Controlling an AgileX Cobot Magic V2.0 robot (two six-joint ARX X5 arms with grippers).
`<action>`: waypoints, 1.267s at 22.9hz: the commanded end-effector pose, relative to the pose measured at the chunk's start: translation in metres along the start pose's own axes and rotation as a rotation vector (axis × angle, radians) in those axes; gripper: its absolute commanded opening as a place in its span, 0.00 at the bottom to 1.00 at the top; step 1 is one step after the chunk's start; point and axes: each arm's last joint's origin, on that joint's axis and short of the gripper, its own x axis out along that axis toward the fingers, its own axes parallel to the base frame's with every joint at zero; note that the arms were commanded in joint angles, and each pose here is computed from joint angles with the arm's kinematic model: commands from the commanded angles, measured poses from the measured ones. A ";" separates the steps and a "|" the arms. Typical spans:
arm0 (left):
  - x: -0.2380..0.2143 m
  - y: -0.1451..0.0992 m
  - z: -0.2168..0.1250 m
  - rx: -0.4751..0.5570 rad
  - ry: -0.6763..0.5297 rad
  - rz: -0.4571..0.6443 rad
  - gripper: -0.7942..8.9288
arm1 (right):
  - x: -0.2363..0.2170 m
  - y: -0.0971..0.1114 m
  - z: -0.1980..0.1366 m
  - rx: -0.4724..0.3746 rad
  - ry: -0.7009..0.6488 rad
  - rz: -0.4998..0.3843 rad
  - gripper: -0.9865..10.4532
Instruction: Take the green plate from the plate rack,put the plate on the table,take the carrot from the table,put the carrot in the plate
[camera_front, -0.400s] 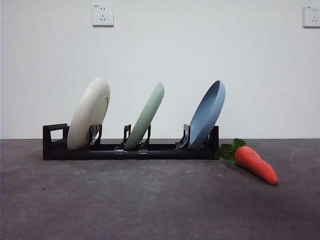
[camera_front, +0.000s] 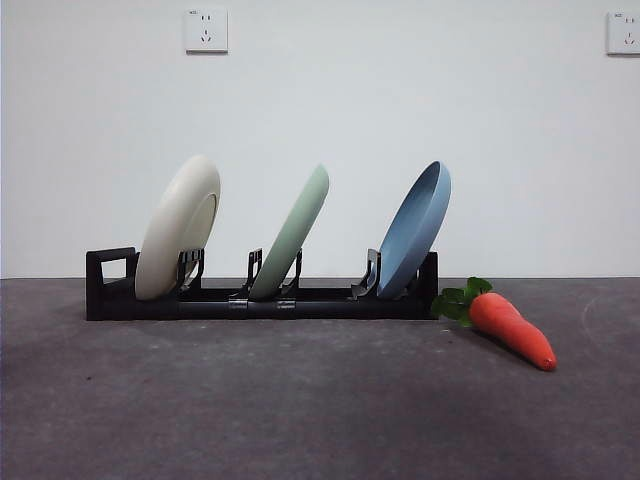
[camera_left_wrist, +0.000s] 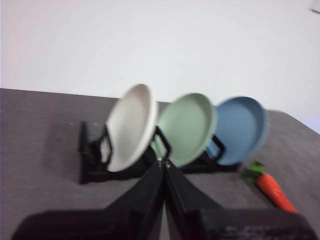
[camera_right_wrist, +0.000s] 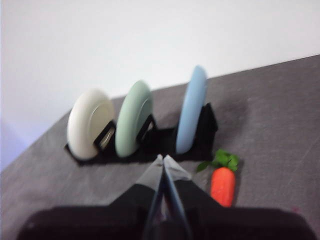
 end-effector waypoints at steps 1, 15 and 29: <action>0.000 -0.004 0.011 0.035 0.065 -0.072 0.07 | -0.004 0.009 0.022 -0.075 0.069 0.033 0.08; -0.007 -0.020 0.049 0.099 0.304 -0.249 0.08 | -0.011 0.022 0.050 -0.125 0.477 0.096 0.08; -0.003 -0.019 0.052 0.053 0.344 -0.220 0.69 | -0.010 0.022 0.050 -0.079 0.482 0.084 0.69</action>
